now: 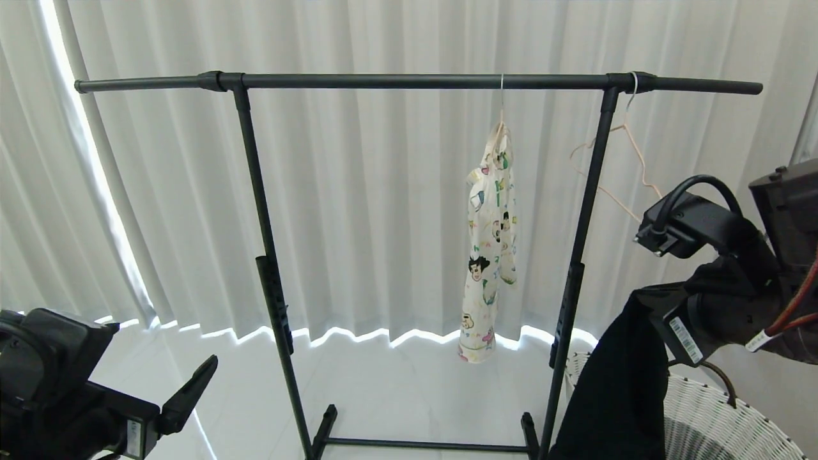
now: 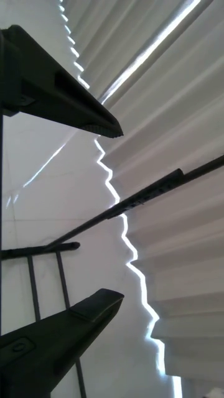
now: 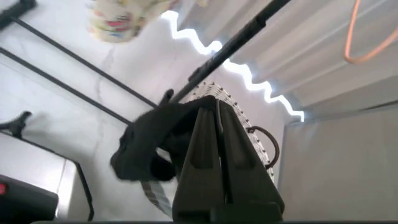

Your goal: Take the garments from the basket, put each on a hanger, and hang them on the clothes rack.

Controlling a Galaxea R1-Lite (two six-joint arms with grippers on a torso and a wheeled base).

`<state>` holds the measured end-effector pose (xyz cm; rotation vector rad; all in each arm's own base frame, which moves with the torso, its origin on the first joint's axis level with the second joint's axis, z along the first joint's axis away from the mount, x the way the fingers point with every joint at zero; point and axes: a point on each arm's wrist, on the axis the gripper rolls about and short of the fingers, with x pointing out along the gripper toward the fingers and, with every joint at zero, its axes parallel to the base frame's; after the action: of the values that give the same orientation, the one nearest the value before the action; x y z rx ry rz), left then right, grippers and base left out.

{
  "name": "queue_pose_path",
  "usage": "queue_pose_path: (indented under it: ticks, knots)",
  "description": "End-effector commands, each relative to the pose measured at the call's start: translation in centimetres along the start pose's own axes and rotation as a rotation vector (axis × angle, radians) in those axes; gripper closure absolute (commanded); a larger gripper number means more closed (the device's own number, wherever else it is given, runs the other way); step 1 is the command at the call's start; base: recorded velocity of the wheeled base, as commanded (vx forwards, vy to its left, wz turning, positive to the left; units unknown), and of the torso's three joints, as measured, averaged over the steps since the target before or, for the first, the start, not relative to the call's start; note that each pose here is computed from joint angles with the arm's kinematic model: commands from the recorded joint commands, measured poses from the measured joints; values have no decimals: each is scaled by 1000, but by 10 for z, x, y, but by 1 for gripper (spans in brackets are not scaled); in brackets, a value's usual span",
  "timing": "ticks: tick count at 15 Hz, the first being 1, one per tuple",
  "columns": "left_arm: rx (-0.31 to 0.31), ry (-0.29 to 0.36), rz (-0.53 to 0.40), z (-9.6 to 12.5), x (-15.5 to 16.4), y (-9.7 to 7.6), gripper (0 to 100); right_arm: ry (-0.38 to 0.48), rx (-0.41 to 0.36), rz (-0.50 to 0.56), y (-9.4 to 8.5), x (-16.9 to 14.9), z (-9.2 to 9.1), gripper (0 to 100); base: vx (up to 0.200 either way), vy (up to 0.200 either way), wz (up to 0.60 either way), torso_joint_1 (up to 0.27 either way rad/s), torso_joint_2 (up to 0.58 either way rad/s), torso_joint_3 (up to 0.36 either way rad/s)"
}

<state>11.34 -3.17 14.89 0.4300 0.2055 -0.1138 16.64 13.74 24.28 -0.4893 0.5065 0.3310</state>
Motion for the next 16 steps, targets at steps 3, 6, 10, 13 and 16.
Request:
queue_pose_path:
  ticks: [3, 6, 10, 13, 16]
  knots:
    - [-113, -148, -235, 26, 6, 1, 0, -75, 27, 52, 18, 9, 38, 100, 0, 0, 0, 0, 0, 0]
    - [-107, -198, -308, 52, 22, -5, 0, -148, 111, 122, 45, 16, 80, 100, 0, 0, 0, 0, 0, 0]
    - [-67, -260, -532, 85, 33, -46, 0, -225, 143, 150, 63, 25, 118, 100, 0, 0, 0, 0, 0, 0]
    - [-139, -289, -676, 111, 32, -76, 0, -249, 137, 178, 72, 20, 126, 100, 0, 0, 0, 0, 0, 0]
    - [-176, -255, -697, 113, 39, -86, 0, -268, 151, 212, 80, 11, 129, 100, 0, 0, 0, 0, 0, 0]
